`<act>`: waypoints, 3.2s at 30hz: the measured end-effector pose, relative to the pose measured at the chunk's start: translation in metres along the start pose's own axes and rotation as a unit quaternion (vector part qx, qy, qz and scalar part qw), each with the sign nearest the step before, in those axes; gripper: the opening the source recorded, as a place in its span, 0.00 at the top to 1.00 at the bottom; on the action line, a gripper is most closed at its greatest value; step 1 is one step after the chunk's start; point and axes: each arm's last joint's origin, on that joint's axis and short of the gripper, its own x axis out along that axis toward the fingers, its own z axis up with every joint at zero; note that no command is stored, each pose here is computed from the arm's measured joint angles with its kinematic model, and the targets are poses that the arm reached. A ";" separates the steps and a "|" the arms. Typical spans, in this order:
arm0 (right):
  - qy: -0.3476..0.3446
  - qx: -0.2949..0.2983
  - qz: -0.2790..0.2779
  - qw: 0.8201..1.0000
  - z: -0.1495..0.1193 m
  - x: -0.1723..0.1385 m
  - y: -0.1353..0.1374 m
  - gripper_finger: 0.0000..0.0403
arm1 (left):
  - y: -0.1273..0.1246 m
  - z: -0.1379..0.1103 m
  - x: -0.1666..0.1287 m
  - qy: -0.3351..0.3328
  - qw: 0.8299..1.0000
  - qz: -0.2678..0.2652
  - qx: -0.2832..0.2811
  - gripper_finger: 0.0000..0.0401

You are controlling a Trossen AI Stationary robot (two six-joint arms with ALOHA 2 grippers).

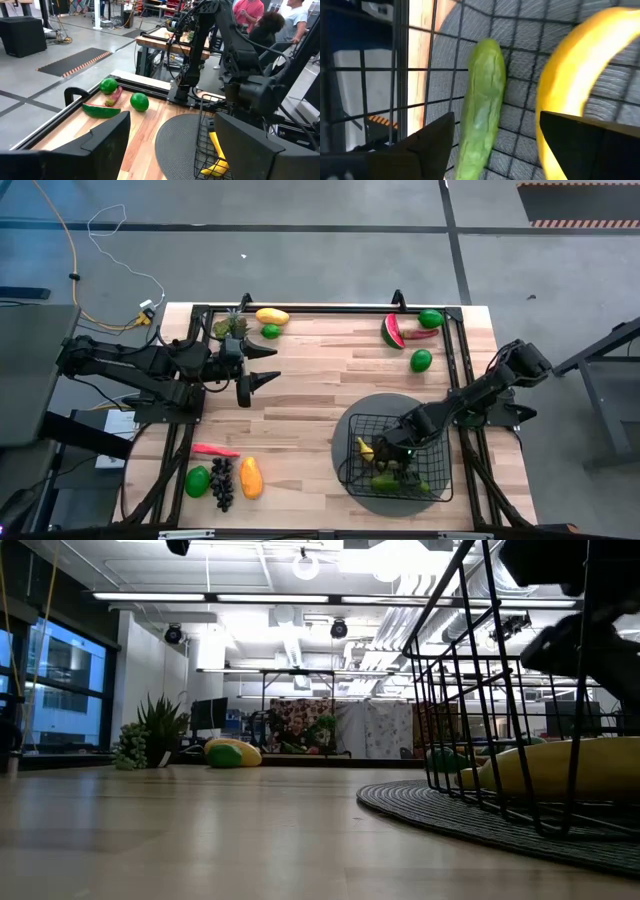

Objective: Build produce basket
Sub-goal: Put the green lime into the black basket

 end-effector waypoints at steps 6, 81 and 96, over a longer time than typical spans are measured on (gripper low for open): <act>-0.023 -0.001 -0.056 0.998 -0.018 -0.042 -0.003 0.31 | 0.000 0.000 0.000 0.000 1.000 0.000 0.000 0.31; -0.582 -0.007 -0.251 0.774 -0.033 -0.149 -0.064 0.31 | 0.000 -0.001 0.002 0.000 1.000 0.001 0.027 0.31; -0.410 0.428 -0.410 0.694 -0.081 -0.160 -0.093 0.31 | 0.000 0.000 0.002 0.000 1.000 0.002 0.013 0.31</act>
